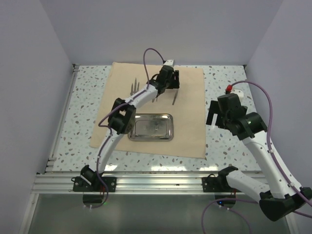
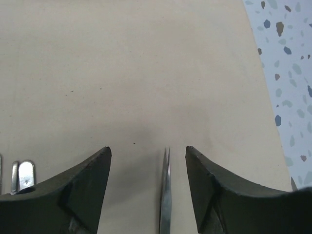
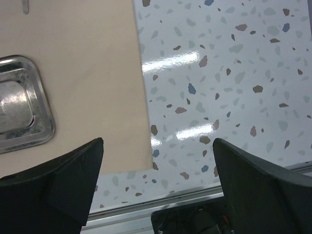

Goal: Open and lay out the surgical kit
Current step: Place the medical item in the surgical kit, then pick up the medical item from the container.

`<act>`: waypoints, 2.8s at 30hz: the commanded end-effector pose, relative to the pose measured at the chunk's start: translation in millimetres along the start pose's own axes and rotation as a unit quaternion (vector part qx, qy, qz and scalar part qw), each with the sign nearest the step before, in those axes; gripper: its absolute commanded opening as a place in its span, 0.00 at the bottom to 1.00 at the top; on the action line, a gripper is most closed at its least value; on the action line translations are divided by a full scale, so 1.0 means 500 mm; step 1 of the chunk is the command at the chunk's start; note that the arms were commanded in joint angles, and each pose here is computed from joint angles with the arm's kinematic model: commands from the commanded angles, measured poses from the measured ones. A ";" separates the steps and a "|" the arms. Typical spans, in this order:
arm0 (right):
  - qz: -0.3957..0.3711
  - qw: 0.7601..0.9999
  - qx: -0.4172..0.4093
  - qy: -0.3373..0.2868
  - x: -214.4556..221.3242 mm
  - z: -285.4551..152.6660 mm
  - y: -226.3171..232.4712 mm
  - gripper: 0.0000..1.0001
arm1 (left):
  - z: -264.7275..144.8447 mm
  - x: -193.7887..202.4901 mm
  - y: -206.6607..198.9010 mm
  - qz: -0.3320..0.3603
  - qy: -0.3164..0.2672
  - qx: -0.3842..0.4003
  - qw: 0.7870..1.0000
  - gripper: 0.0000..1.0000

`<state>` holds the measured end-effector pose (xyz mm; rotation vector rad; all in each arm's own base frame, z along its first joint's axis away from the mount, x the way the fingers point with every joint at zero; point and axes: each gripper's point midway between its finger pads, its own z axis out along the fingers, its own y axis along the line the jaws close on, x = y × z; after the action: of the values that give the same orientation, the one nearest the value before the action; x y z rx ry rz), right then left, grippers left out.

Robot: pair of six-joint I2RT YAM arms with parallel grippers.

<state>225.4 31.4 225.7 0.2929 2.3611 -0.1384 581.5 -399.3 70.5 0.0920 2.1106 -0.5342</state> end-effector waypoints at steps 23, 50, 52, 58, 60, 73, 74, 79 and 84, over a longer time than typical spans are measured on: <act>0.021 0.995 -0.089 -0.031 -0.050 0.058 0.111 0.98 | -0.570 0.210 0.251 0.098 0.180 -0.207 0.957 0.26; 0.009 0.997 -0.069 -0.024 -0.057 0.073 0.108 0.98 | -0.552 0.302 0.281 0.084 0.228 -0.221 0.944 0.22; 0.008 0.997 -0.067 -0.023 -0.059 0.075 0.110 0.98 | -0.548 0.308 0.280 0.083 0.232 -0.220 0.944 0.22; 0.007 0.998 -0.060 -0.021 -0.066 0.081 0.112 0.98 | -0.537 0.331 0.290 0.080 0.246 -0.219 0.941 0.21; 0.007 0.998 -0.061 -0.022 -0.070 0.081 0.115 0.98 | -0.530 0.337 0.294 0.077 0.249 -0.218 0.940 0.20; 0.015 0.998 -0.050 -0.025 -0.095 0.092 0.125 0.98 | -0.469 0.295 0.293 0.066 0.254 -0.192 0.946 0.00; 0.016 0.998 -0.049 -0.025 -0.095 0.093 0.125 0.98 | -0.472 0.285 0.287 0.068 0.254 -0.191 0.946 0.00; 0.018 0.999 -0.045 -0.024 -0.091 0.098 0.123 0.98 | -0.455 0.165 0.229 0.071 0.210 -0.166 0.961 0.00; 0.020 0.999 -0.041 -0.023 -0.090 0.101 0.121 0.98 | -0.418 0.039 0.152 0.060 0.154 -0.122 0.979 0.00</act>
<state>296.6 75.7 206.4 0.2573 2.3606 -0.0250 403.3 -227.9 92.1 0.1498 2.5190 -0.1081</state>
